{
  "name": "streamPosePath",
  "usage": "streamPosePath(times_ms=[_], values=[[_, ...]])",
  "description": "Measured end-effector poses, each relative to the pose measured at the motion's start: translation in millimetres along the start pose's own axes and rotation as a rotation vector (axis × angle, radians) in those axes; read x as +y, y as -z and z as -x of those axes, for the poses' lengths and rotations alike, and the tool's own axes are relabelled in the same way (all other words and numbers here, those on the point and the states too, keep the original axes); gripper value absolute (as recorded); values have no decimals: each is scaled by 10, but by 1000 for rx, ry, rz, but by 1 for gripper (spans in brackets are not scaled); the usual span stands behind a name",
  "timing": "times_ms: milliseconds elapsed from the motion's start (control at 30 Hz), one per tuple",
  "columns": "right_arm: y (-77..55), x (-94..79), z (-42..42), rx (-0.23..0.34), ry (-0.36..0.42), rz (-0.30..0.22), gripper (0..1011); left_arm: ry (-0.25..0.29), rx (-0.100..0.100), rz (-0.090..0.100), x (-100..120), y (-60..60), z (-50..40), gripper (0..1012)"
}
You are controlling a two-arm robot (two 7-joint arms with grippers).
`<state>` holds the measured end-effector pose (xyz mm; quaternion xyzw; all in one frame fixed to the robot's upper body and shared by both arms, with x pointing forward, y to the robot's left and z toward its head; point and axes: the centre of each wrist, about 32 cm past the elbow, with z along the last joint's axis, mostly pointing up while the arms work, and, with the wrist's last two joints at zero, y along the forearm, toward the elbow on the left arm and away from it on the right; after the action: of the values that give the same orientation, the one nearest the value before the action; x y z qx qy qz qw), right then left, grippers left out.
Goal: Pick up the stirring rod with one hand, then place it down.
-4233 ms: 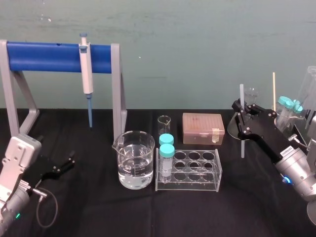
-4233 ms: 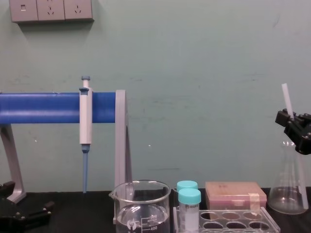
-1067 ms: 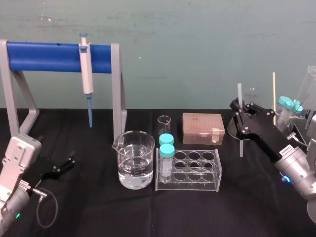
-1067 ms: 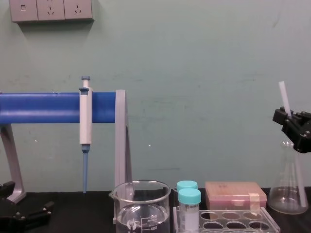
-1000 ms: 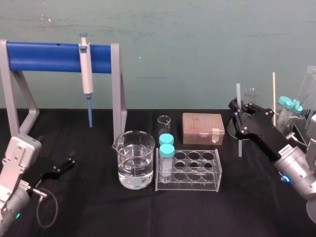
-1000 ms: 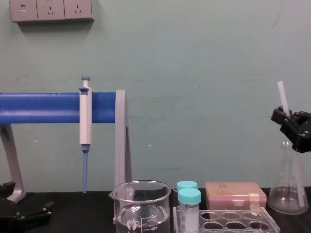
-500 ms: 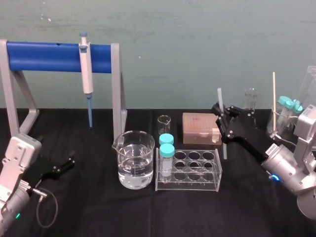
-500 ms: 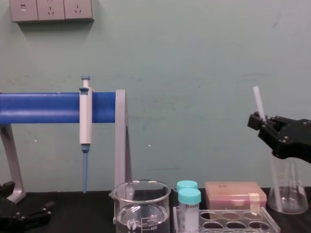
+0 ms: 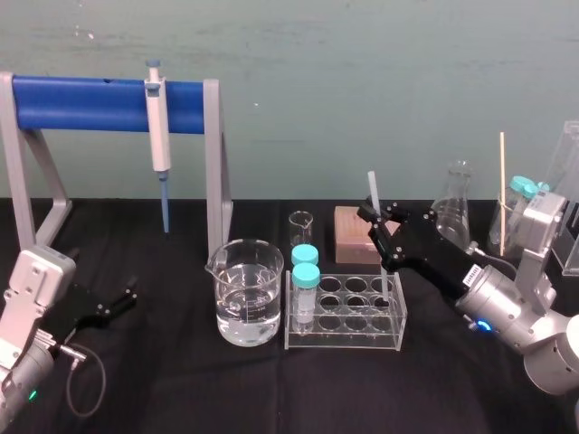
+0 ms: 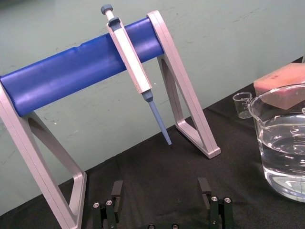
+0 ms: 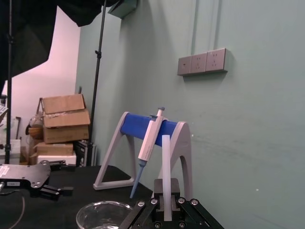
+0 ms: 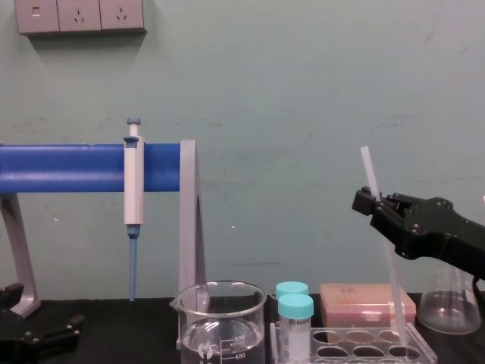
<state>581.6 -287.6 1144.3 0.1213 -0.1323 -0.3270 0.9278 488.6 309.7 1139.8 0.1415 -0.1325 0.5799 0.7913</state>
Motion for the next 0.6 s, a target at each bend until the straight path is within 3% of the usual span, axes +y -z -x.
streamPosePath(times_ms=[600], values=[[179, -4, -51, 92, 10, 41, 75, 0, 0, 0, 0, 0, 0, 1000]])
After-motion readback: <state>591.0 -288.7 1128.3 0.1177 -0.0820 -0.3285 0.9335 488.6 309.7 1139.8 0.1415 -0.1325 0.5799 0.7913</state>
